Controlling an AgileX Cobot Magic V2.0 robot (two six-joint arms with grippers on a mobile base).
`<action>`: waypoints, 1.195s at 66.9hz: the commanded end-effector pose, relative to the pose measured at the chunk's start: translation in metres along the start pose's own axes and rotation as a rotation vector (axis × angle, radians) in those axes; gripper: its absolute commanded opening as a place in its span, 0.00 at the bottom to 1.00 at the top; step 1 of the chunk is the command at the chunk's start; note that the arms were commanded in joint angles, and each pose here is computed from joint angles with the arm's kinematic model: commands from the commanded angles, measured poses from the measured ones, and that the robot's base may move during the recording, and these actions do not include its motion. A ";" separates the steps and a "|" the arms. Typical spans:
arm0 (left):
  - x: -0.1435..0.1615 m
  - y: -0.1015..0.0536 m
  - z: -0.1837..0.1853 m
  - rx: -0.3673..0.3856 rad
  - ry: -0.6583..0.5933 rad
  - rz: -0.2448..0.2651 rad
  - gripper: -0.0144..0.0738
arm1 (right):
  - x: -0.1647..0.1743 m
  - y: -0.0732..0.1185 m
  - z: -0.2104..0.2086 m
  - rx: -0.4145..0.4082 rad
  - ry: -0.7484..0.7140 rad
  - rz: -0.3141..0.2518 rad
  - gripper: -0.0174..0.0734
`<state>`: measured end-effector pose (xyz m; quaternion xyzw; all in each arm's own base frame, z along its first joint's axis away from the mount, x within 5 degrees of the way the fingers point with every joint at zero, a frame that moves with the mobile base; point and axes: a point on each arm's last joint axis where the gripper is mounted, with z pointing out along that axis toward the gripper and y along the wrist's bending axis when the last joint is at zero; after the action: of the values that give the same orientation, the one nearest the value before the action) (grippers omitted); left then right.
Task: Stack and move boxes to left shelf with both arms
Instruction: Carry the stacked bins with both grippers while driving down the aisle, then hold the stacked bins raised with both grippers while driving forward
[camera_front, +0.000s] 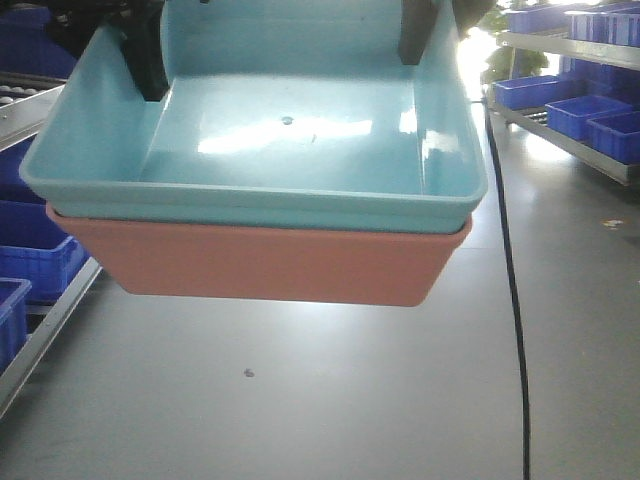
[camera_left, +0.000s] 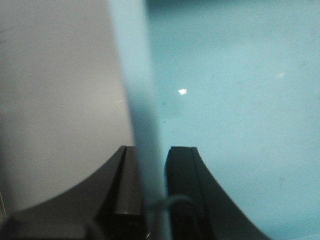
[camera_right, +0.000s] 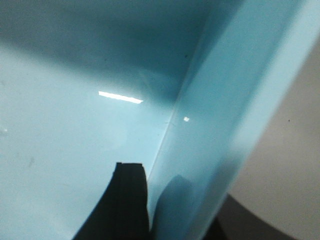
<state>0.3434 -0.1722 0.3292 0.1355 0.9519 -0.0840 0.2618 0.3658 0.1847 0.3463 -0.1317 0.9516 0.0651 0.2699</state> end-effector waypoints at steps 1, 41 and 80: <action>-0.021 -0.024 -0.046 0.180 -0.246 -0.050 0.16 | -0.012 0.026 -0.046 -0.189 -0.178 0.022 0.25; -0.023 -0.026 -0.047 0.195 -0.268 -0.047 0.16 | -0.023 0.012 -0.047 -0.023 -0.298 -0.005 0.25; -0.026 -0.029 -0.048 0.233 -0.301 -0.075 0.16 | -0.018 -0.009 -0.033 -0.036 -0.240 0.078 0.25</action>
<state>0.3457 -0.1783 0.3326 0.1239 0.9438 -0.1208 0.2815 0.3754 0.1723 0.3458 -0.0986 0.9462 0.0338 0.3063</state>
